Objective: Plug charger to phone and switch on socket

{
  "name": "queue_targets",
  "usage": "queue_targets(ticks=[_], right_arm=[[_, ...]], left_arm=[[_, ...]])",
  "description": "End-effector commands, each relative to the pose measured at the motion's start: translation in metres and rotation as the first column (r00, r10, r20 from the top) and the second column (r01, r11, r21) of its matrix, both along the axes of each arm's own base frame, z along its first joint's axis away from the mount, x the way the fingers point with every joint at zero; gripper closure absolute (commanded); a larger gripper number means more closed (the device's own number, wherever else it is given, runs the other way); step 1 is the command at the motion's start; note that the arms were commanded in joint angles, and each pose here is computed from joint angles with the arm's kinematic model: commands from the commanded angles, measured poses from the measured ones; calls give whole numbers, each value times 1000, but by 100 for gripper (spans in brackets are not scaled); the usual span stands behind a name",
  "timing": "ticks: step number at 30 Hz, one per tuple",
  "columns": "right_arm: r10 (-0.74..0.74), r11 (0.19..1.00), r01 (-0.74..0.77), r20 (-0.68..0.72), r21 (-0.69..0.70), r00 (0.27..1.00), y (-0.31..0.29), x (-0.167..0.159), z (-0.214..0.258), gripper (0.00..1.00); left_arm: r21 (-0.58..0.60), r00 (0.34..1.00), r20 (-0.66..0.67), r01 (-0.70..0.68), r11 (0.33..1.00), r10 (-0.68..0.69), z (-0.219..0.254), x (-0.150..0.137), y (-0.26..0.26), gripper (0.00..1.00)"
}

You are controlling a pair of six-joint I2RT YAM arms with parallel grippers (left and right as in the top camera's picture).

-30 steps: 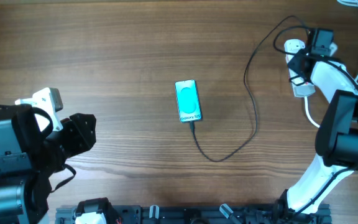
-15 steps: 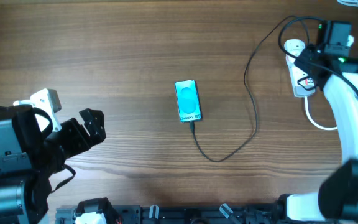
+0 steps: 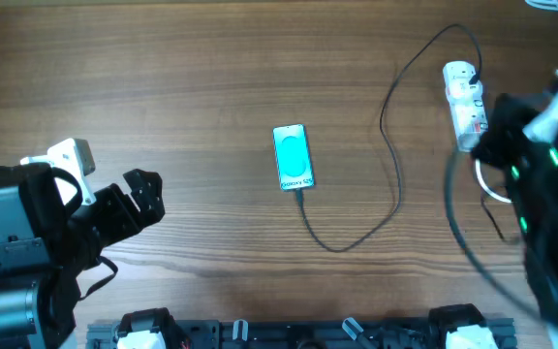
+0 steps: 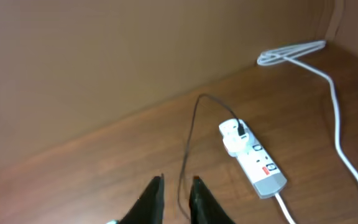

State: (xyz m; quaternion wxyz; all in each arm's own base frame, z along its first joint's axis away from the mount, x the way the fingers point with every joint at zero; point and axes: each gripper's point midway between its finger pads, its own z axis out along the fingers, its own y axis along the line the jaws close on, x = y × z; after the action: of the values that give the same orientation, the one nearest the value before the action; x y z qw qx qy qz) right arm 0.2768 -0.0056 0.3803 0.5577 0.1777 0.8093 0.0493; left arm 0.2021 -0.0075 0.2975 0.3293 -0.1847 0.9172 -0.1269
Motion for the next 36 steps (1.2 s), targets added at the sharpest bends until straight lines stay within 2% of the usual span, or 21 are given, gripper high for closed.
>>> queue_targets(ticks=[1,2,3,4,7,9,11,17,19,23,27,30,36], right_arm=[[5,1000,-5,9,-5,1000,-4,-37,4,69],[5,1000,-5,-9,-7,1000,-5,-49,-1,63],[4,1000,-5,-41,-9,999,-7,-61,-8,9],[4,1000,-5,-96,-16,995,-9,-75,-21,1],[4,999,-12,-243,-33,970,-11,-100,-52,0],[-22,995,-10,-329,-95,944,-20,-114,-68,0],[-27,995,-10,-383,-96,923,-21,-123,-78,0],[-29,995,-10,-388,-100,921,-21,-124,-79,0],[-60,991,19,-318,-132,946,-27,-110,-72,0],[-2,978,-31,-159,-205,987,-22,-87,-67,1],[17,983,-13,24,-181,1000,-19,-74,-84,0],[35,988,-7,178,-152,983,-17,-63,-94,0],[109,988,-56,381,-146,918,-7,-51,-115,0]], left_arm=[[6,1000,-3,-10,1000,10,-1,0,3,0],[6,1000,-3,-10,1000,10,-1,0,3,0],[6,1000,-3,-10,1000,10,-1,0,3,0],[6,1000,-3,-10,1000,10,-1,0,3,0],[6,1000,-3,-10,1000,10,-1,0,3,0],[6,1000,-3,-10,1000,10,-1,0,3,0],[7,1000,-3,-10,1000,11,-1,0,3,0],[7,1000,-3,-10,1000,11,-1,0,3,0],[6,1000,-3,-10,1000,10,-1,0,3,0],[6,1000,-3,-10,1000,10,-1,0,3,0],[6,1000,-3,-10,1000,10,-1,0,3,0],[6,1000,-3,-10,1000,10,-1,0,3,0],[6,1000,-3,-10,1000,10,-1,0,3,0]])
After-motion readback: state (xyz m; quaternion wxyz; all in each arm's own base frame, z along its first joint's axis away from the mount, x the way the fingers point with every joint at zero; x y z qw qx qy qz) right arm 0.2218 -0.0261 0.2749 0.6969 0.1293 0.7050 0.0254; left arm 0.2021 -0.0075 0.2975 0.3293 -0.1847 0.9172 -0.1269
